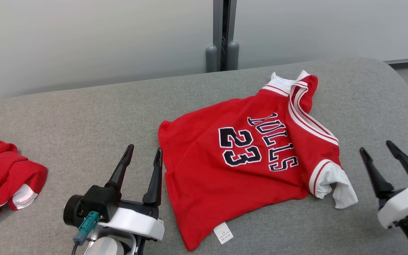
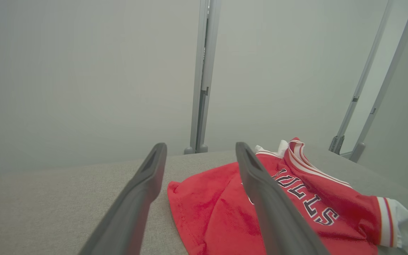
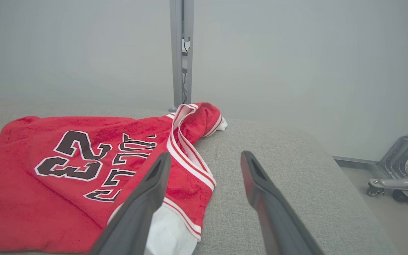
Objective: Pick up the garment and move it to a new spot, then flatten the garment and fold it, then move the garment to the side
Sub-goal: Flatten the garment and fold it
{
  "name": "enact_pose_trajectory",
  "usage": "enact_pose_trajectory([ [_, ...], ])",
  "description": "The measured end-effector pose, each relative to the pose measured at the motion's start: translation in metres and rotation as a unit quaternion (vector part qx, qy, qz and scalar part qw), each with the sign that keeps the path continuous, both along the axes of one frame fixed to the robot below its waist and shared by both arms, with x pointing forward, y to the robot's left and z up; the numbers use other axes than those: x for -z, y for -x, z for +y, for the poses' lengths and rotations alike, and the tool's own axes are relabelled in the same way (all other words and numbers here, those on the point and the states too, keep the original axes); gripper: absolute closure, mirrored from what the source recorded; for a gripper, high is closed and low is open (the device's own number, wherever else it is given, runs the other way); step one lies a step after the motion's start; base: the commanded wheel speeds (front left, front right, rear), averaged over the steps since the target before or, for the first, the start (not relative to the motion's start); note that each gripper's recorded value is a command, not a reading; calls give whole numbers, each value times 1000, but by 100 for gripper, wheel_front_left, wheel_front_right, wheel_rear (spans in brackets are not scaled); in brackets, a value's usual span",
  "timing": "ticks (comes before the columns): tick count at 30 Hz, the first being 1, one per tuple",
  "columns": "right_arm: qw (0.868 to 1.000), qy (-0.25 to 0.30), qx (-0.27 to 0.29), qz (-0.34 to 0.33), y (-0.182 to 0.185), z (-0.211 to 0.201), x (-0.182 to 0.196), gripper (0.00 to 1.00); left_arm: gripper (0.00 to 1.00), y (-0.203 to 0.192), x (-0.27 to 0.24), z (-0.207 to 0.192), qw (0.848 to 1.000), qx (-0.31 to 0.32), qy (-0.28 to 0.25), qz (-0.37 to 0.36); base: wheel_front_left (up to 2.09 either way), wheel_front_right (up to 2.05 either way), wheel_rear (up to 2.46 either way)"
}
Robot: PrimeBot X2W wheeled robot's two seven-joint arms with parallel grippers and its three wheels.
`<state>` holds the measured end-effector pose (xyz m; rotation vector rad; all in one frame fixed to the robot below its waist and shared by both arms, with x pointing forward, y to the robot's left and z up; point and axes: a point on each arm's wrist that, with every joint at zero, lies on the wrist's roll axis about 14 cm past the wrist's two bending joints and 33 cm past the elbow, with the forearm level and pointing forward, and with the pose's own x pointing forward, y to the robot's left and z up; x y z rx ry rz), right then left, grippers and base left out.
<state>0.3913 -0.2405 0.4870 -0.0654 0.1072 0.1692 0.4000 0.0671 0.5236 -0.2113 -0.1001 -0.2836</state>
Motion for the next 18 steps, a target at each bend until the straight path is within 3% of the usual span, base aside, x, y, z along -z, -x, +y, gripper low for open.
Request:
enact_pose_trajectory([
  [7,988,-91,128,14,15,-38,26,0,0,-2,0,-1,1000,2,3,1,0,0,0],
  [13,977,-147,150,37,16,-22,48,0,0,-3,5,0,1000,1,1,5,0,0,0],
  [18,958,-219,157,97,20,-2,73,0,0,-3,7,4,1000,-3,-2,8,0,0,0],
])
